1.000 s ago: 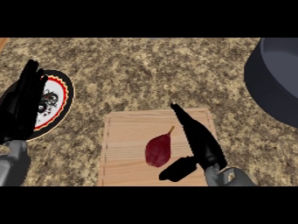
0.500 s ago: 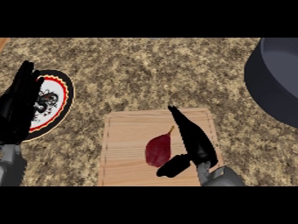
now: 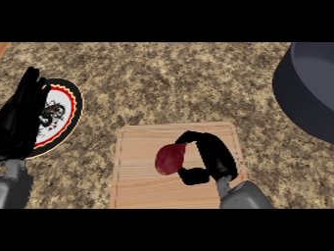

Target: Pick the pear from the cutting board and place it in the pot

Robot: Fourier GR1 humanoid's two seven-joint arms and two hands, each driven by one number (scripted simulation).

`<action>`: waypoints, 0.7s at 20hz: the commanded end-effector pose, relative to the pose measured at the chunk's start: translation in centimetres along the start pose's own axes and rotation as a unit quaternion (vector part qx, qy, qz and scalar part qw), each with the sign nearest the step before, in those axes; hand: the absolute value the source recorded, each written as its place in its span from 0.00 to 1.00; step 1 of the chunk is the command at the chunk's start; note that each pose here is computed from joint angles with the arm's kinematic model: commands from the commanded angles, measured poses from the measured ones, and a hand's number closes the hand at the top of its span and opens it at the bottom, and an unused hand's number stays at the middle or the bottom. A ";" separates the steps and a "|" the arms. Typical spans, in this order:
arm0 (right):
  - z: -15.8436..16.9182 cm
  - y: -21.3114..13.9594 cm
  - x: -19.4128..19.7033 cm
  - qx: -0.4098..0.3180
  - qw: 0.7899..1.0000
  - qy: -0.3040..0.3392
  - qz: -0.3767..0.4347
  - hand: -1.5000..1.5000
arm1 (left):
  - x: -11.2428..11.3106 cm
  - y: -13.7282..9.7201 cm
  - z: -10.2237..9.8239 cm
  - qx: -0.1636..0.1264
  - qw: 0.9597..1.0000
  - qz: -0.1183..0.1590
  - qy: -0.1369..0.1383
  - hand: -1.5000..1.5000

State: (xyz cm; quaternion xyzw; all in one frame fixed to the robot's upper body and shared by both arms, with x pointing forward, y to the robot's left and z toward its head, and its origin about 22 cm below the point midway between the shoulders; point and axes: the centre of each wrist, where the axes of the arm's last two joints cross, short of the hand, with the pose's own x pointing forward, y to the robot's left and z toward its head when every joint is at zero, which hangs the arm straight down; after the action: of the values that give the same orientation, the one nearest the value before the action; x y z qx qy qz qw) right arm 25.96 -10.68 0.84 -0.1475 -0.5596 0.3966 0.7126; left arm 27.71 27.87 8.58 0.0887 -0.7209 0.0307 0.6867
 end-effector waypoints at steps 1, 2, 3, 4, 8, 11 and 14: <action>-0.4 1.2 0.5 0.008 1.000 -0.015 0.012 1.00 | 1.0 -0.1 -1.3 0.000 1.000 -0.003 0.001 0.50; -0.5 2.0 -1.0 0.017 1.000 -0.014 0.012 1.00 | -0.6 0.1 -1.4 -0.001 1.000 0.009 0.013 0.50; 0.4 3.6 -1.3 0.014 1.000 -0.012 0.002 1.00 | -1.4 -0.4 -0.2 -0.004 1.000 -0.003 0.000 0.50; -0.3 0.9 -0.3 0.020 1.000 -0.014 0.012 1.00 | -0.7 -0.1 0.3 -0.002 1.000 -0.005 0.007 0.50; -0.7 2.5 -0.3 0.010 1.000 -0.016 0.018 1.00 | -0.2 0.5 -0.8 0.000 1.000 0.001 -0.002 0.50; 3.8 1.3 -1.7 0.088 0.984 -0.086 0.127 1.00 | -0.3 0.0 -1.1 0.007 1.000 -0.006 -0.002 0.50; 6.2 -0.3 -4.1 0.163 0.952 -0.129 0.225 1.00 | -0.4 0.2 -0.3 0.009 1.000 -0.004 0.008 0.50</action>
State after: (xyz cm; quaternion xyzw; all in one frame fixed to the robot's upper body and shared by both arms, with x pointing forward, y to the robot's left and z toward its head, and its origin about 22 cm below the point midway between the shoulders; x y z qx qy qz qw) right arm 22.89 -12.68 0.59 -0.1299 -0.5708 0.5430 0.6021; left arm 28.18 28.15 8.14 0.0954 -0.7170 0.0324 0.6897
